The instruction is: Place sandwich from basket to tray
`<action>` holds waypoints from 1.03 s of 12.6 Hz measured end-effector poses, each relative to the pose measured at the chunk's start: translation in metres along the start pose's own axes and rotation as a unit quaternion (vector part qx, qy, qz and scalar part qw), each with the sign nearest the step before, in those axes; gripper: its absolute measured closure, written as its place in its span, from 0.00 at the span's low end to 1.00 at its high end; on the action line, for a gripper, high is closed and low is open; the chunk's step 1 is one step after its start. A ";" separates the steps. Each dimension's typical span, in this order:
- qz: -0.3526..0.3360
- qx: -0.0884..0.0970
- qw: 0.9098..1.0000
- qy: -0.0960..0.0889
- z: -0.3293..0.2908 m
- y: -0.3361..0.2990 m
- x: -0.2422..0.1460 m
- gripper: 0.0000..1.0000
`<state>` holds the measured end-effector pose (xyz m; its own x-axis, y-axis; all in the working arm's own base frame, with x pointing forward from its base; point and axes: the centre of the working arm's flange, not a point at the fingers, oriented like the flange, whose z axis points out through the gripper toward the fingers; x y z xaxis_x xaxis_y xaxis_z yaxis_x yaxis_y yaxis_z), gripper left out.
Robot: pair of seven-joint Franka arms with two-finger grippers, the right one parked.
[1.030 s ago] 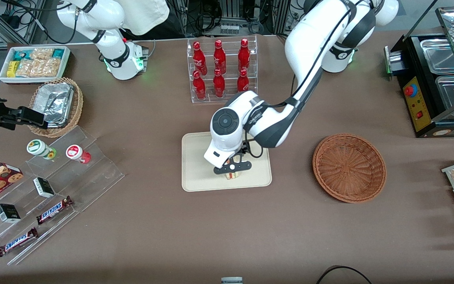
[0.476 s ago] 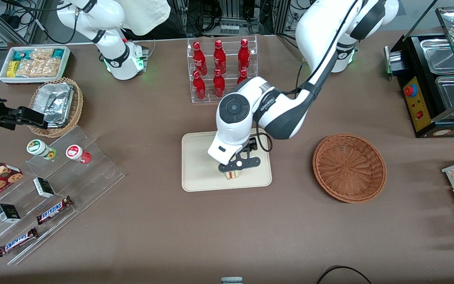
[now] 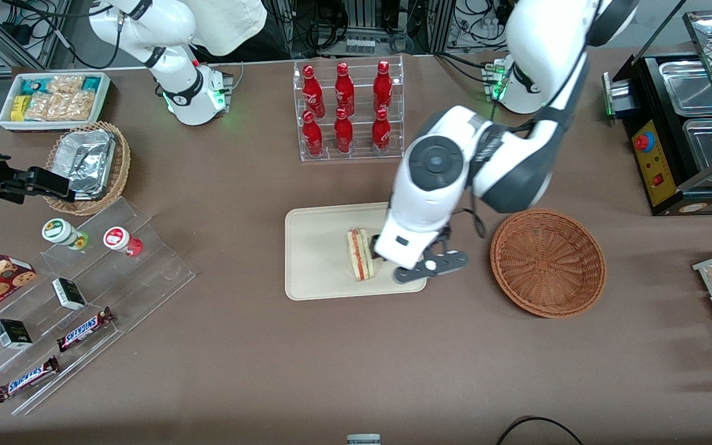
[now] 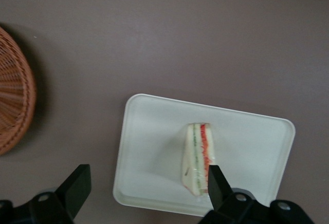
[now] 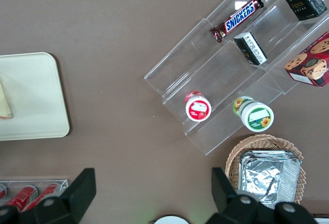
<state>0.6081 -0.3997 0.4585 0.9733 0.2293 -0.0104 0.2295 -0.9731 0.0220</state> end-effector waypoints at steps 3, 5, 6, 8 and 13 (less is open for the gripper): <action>0.026 0.004 1.000 -0.010 -0.007 -0.048 0.024 0.00; 0.047 -0.001 0.999 -0.019 -0.018 -0.093 0.045 0.00; 0.055 -0.004 0.998 -0.022 -0.025 -0.117 0.054 0.00; 0.075 -0.010 0.997 -0.030 -0.039 -0.162 0.064 0.00; 0.161 -0.002 0.984 -0.076 -0.067 -0.256 0.074 0.00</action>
<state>0.6218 -0.1317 0.5190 0.9835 -0.0975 -0.1523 -0.0905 -0.9945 0.0523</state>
